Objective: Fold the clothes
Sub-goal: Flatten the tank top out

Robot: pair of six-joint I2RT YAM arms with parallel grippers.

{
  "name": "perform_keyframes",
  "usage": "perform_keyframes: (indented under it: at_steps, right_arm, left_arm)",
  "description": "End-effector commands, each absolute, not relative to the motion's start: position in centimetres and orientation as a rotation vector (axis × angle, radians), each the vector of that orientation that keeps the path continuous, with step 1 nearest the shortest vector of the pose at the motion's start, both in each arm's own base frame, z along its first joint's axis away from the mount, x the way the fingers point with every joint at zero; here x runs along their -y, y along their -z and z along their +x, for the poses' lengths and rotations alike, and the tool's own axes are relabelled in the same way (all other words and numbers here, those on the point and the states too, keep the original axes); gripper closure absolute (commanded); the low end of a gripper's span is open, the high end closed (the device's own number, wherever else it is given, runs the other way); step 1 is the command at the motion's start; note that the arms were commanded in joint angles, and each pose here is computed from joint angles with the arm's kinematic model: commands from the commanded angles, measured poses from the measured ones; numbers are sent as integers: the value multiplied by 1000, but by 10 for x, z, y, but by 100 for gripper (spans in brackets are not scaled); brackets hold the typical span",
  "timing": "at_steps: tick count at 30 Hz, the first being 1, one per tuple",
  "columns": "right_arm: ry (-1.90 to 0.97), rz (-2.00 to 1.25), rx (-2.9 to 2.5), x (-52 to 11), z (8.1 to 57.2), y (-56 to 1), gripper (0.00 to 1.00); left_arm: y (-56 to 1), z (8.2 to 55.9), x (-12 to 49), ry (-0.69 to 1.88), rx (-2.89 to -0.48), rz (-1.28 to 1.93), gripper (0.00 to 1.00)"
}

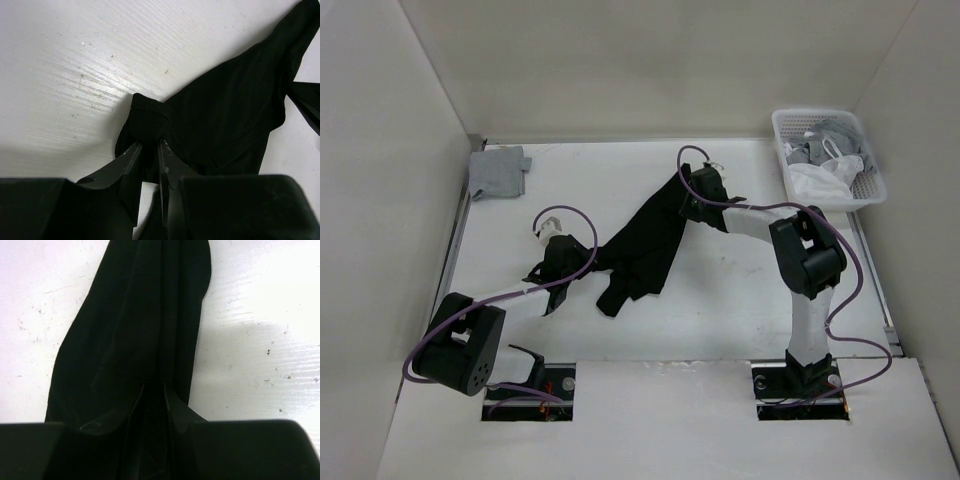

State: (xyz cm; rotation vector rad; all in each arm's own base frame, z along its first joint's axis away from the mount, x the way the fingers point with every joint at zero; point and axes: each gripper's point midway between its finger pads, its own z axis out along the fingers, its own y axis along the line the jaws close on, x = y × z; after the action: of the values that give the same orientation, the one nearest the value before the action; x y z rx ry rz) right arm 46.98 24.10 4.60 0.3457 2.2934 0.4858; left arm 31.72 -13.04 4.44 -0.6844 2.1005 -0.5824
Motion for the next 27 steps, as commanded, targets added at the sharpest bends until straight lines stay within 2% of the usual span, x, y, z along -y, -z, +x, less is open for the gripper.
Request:
perform_keyframes:
  at_steps: [1, 3, 10, 15, 20, 22, 27]
  right_arm:
    - [-546, 345, -2197, -251, 485, -77, 74]
    - [-539, 352, -2181, -248, 485, -83, 67]
    - [-509, 351, -2191, -244, 484, -84, 71]
    - [-433, 353, -2138, -237, 480, -98, 66]
    - [-423, 319, -2148, -245, 480, -97, 69]
    - [-444, 319, -2160, -249, 480, -91, 73]
    - [-481, 328, -2196, -257, 479, -75, 74]
  left_arm:
    - [-54, 324, 132, 607, -2057, -662, 84]
    - [-55, 324, 131, 607, -2053, -664, 84]
    - [-54, 323, 131, 606, -2059, -662, 84]
    - [-53, 323, 130, 605, -2059, -664, 84]
    - [-53, 323, 131, 609, -2059, -662, 84]
    - [-54, 322, 131, 610, -2057, -662, 84]
    - [-52, 323, 130, 608, -2059, -664, 84]
